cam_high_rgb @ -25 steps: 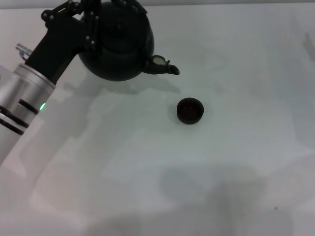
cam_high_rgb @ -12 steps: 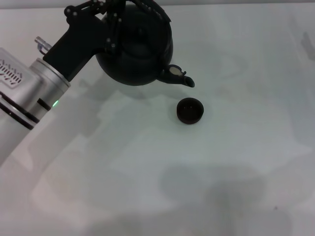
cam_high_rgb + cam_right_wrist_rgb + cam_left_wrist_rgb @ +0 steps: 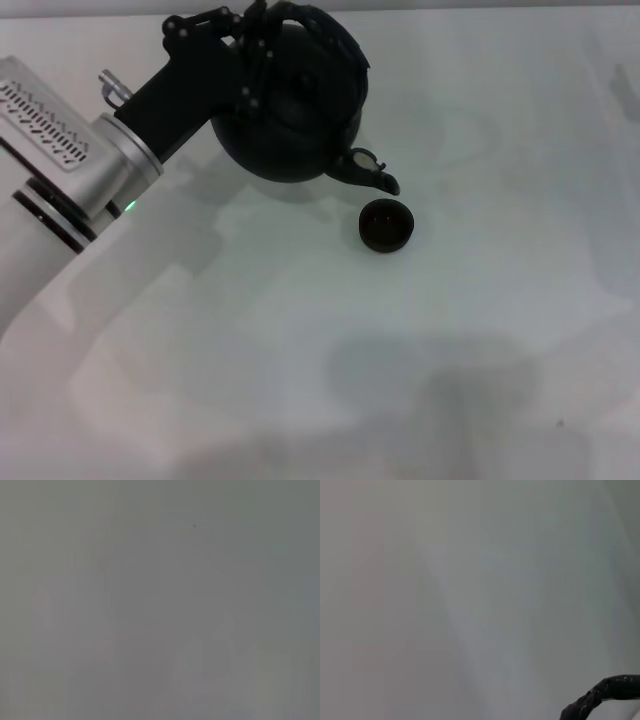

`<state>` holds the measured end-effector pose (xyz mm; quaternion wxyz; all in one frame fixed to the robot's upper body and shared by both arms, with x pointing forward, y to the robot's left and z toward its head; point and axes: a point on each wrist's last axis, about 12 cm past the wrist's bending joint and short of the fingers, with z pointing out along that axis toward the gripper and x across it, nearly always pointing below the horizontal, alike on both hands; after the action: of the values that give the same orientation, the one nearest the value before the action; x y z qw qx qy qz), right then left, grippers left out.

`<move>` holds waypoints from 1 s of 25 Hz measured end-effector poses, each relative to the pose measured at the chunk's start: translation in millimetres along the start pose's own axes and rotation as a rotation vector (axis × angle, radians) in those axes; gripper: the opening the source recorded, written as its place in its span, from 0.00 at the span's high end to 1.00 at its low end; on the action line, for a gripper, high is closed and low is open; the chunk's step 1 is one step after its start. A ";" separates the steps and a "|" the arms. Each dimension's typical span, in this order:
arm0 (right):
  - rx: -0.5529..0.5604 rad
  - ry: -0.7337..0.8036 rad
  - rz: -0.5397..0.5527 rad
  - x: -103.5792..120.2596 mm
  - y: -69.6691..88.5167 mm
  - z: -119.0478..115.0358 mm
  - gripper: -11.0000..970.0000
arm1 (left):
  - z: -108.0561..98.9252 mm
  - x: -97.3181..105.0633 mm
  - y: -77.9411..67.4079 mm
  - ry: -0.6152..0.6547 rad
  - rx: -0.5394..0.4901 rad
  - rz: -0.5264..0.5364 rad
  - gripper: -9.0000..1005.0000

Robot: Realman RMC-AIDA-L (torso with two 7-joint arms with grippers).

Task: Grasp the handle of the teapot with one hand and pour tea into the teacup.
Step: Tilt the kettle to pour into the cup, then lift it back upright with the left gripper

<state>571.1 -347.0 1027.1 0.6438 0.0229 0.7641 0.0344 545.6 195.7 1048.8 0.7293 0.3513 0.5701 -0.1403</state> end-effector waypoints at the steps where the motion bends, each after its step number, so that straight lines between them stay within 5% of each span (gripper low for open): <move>1: 0.000 0.000 0.000 0.0 0.0 0.0 0.12 | 1.5 -0.4 -0.4 0.000 0.007 0.003 0.87; 25: -0.006 -0.003 0.031 -0.7 2.9 1.4 0.13 | 4.1 7.1 1.4 0.070 0.022 0.079 0.87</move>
<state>572.6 -344.2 1027.7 0.6446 0.0327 0.7624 0.0467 551.6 195.4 1043.1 0.7101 0.3862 0.5793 -0.1053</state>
